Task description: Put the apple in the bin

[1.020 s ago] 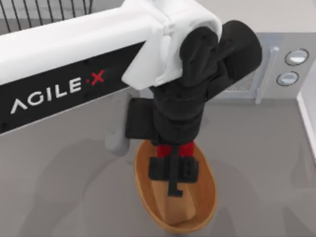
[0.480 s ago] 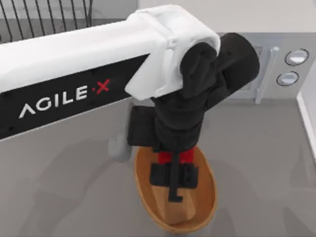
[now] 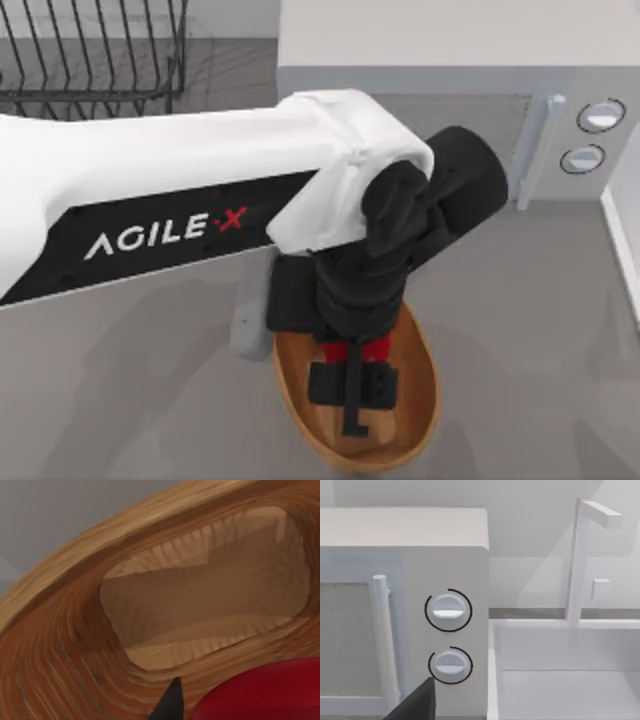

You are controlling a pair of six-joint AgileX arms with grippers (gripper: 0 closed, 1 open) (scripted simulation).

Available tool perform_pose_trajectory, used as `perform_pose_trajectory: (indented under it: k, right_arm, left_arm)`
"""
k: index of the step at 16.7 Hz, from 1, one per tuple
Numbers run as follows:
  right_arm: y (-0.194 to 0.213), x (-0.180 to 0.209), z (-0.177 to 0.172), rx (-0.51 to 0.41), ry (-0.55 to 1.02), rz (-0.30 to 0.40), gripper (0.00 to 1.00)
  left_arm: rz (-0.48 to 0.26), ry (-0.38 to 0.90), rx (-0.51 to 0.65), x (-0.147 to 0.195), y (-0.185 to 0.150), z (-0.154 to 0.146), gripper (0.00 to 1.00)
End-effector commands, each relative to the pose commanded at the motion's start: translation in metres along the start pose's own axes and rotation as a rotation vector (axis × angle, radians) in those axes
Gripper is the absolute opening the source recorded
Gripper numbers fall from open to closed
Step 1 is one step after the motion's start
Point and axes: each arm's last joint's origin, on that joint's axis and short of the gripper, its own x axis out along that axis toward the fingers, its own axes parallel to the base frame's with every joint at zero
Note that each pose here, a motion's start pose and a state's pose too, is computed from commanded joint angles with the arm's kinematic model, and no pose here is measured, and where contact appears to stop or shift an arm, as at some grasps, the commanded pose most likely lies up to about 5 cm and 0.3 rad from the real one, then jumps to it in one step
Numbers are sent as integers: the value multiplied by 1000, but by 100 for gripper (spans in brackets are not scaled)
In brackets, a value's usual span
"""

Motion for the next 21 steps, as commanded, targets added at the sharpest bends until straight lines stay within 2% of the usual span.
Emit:
perform_pose_trajectory:
  k: [2,15,21]
  right_arm:
    - [0,0,0,0,0,0,100]
    - [0,0,0,0,0,0,100]
    - [0,0,0,0,0,0,100]
  left_arm:
    - [0,0,0,0,0,0,0]
    - [0,0,0,0,0,0,98]
    - [0,0,0,0,0,0,100]
